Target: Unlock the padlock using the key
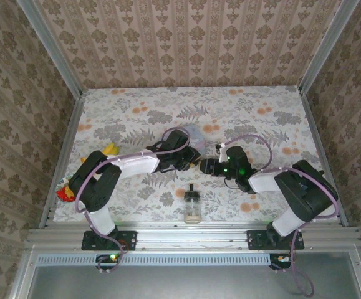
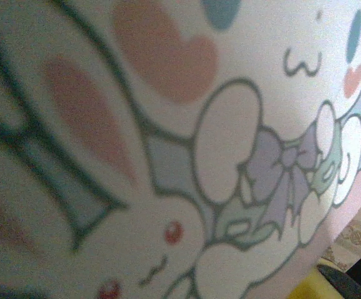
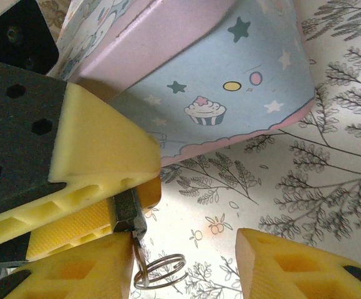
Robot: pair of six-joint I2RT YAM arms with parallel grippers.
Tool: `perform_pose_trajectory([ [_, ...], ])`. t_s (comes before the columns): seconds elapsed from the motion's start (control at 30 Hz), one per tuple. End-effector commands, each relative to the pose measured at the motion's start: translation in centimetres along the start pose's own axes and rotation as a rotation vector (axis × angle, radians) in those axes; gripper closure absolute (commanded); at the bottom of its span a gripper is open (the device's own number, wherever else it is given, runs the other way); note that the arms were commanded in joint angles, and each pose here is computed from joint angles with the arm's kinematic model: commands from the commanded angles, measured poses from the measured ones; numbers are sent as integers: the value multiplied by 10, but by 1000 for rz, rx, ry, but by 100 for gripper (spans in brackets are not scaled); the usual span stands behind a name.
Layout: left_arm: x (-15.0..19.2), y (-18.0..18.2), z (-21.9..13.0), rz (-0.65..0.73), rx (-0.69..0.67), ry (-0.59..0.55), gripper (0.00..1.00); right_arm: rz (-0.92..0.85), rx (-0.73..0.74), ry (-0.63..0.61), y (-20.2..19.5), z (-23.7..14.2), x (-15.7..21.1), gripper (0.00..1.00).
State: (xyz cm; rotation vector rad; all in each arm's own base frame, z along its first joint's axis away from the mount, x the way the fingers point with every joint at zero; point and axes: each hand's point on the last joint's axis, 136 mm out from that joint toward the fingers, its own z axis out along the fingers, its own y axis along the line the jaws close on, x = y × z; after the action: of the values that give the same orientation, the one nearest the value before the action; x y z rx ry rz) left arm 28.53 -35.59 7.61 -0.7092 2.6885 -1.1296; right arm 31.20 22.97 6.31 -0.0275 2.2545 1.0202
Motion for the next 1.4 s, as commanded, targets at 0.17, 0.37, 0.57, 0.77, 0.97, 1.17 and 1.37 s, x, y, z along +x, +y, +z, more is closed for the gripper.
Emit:
perform_pose_trajectory([
  [0.17,14,-20,-14,30,74,62,86,-13,99,-38,-11,-24,-2,47],
  [0.37,11,-17,-15,22,72,53,85,-10,130,-37,-11,-40,0,46],
  [0.57,12,-20,-15,26,76,58,85,-1,130,-39,-4,-56,1,51],
  [0.77,14,-22,-13,28,81,70,85,12,101,-47,8,-64,-4,50],
  [0.97,15,-24,-13,31,85,74,85,12,65,-25,14,-56,-4,58],
  [1.17,16,-22,-12,28,78,77,86,27,-10,-17,24,-45,-5,64],
  [1.37,15,-22,-11,29,77,76,85,20,-28,-15,30,-42,-6,68],
])
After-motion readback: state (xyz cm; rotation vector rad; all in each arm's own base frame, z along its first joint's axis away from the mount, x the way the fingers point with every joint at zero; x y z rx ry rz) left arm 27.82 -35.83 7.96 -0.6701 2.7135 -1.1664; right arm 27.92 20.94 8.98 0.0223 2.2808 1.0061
